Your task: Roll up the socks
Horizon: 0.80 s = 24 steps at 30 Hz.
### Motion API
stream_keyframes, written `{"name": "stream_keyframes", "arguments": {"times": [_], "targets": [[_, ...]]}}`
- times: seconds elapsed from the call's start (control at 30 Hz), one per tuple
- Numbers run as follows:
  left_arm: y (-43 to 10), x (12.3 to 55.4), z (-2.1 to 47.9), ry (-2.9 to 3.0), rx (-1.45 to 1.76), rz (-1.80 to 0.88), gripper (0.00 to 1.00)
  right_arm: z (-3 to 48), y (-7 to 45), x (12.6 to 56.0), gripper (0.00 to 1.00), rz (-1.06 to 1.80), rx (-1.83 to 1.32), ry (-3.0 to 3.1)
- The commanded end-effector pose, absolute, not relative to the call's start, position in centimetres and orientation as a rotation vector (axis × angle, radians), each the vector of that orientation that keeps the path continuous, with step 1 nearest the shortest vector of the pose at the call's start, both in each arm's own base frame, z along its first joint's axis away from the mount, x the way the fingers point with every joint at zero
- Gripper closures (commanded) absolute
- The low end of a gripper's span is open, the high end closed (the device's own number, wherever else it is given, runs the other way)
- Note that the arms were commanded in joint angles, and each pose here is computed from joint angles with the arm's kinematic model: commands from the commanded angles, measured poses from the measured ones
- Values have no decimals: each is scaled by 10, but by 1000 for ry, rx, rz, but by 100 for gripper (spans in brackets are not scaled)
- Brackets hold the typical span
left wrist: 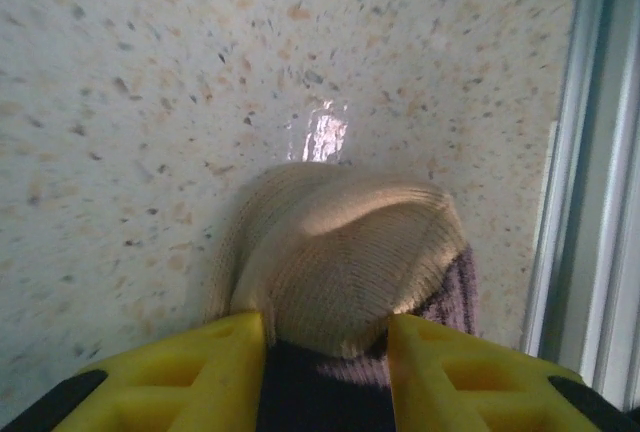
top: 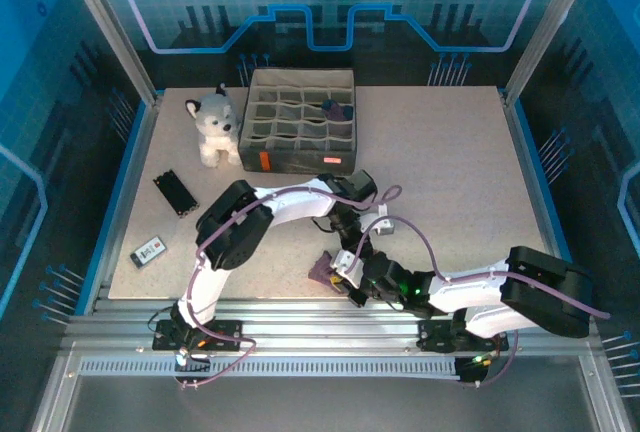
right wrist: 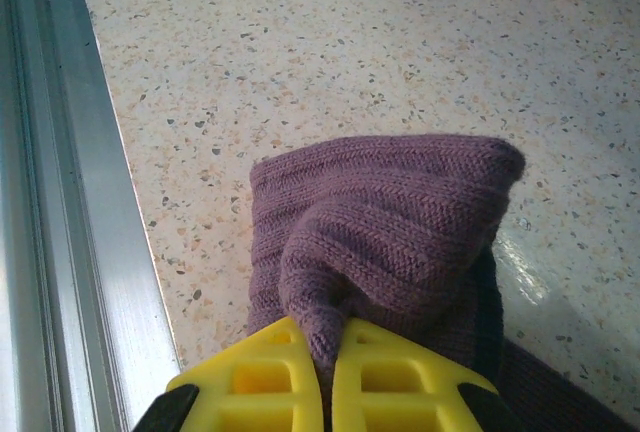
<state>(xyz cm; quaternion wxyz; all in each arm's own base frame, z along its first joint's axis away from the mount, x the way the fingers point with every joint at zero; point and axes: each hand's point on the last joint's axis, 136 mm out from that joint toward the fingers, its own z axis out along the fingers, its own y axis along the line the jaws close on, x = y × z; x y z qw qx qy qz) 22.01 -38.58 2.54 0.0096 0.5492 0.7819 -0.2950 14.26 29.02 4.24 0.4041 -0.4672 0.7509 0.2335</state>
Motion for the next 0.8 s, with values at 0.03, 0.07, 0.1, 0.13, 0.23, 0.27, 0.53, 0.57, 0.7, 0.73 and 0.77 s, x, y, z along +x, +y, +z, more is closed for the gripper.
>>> {"name": "stream_keyframes", "arguments": {"times": [0.03,0.07,0.1,0.13,0.23,0.27,0.53,0.57,0.7,0.73,0.77], "targets": [[-365,221,-7,2663,1701,-706,66,22,281,130,100,558,-1261,1955],[-362,227,-12,2688,1679,-649,67,23,280,130,100,553,-1259,1955],[-359,232,-16,2704,1661,-604,67,23,279,131,100,546,-1254,1957],[-354,239,-19,2722,1630,-553,67,24,278,132,100,534,-1252,1956],[-340,261,-24,2767,1525,-456,67,27,275,135,100,505,-1259,1954],[-335,269,-25,2778,1491,-437,67,27,273,136,100,496,-1259,1954],[-295,315,-30,2879,1211,-385,67,36,268,151,100,552,-1235,1973],[-291,320,-30,2885,1171,-390,67,37,268,152,100,570,-1235,1978],[-287,330,-27,2870,1119,-412,67,37,270,149,100,642,-1263,2024],[-288,331,-26,2866,1113,-421,67,36,270,149,100,669,-1265,2041],[-288,333,-25,2861,1103,-431,67,37,272,150,100,694,-1254,2055]]}}
